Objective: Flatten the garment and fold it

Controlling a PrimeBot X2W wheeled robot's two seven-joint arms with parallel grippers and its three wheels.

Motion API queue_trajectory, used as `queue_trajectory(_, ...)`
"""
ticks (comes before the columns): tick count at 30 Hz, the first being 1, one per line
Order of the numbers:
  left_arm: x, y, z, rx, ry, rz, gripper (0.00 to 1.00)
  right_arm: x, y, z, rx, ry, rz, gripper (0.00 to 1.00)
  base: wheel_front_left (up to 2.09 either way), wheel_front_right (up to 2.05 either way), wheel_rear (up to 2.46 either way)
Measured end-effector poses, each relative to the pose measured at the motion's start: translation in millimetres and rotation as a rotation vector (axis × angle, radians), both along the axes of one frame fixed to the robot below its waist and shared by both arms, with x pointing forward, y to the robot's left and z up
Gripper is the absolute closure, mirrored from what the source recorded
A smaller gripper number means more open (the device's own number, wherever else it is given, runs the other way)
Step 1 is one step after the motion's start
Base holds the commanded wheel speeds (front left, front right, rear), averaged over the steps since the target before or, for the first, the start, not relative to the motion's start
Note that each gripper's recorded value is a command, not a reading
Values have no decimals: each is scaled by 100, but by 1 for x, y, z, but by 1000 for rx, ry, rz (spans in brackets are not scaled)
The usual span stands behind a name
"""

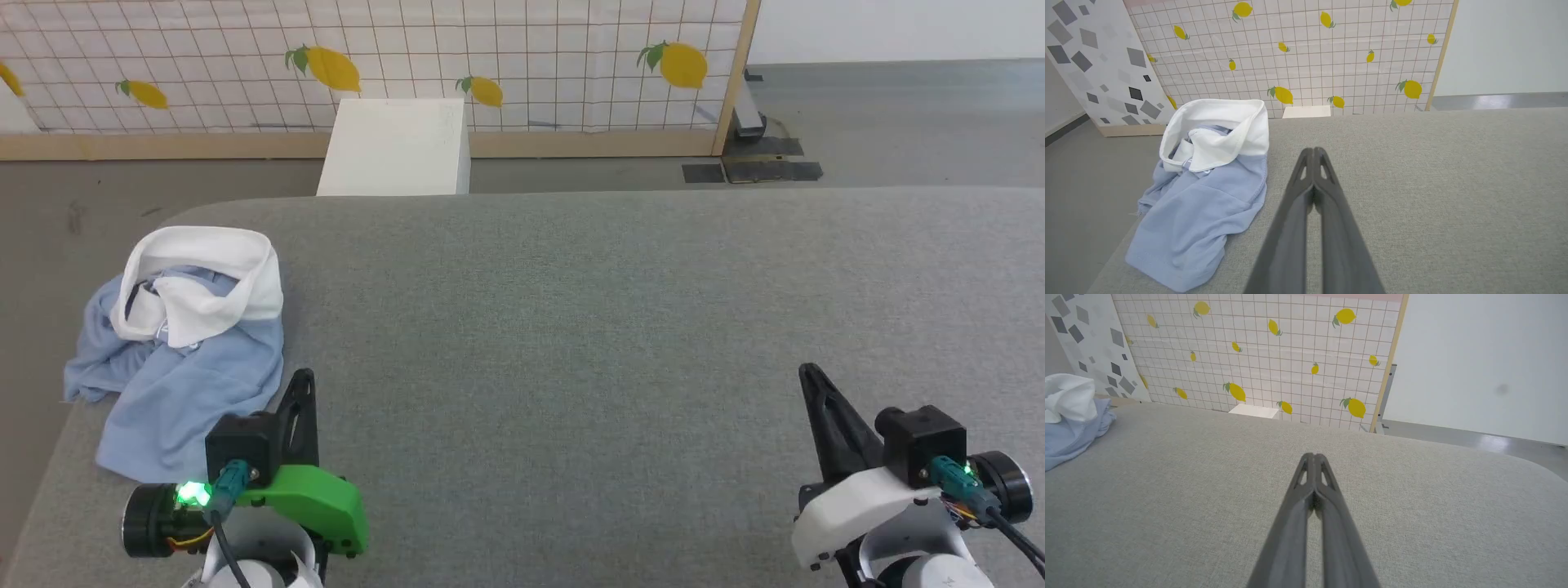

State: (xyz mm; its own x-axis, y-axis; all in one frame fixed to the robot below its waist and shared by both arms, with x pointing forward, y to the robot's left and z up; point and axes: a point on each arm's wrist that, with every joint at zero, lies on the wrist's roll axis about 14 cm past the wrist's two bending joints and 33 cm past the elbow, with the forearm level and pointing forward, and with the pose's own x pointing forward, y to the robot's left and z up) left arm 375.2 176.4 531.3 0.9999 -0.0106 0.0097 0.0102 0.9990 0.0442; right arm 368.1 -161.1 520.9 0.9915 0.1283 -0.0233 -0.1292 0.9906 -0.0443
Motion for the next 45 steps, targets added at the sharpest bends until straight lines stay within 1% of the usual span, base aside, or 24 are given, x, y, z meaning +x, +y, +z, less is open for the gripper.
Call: queue_trajectory(45, 0, 0, 0, 0, 0, 0, 100, 0, 0, 0, 0, 0, 0, 100, 0, 0, 0)
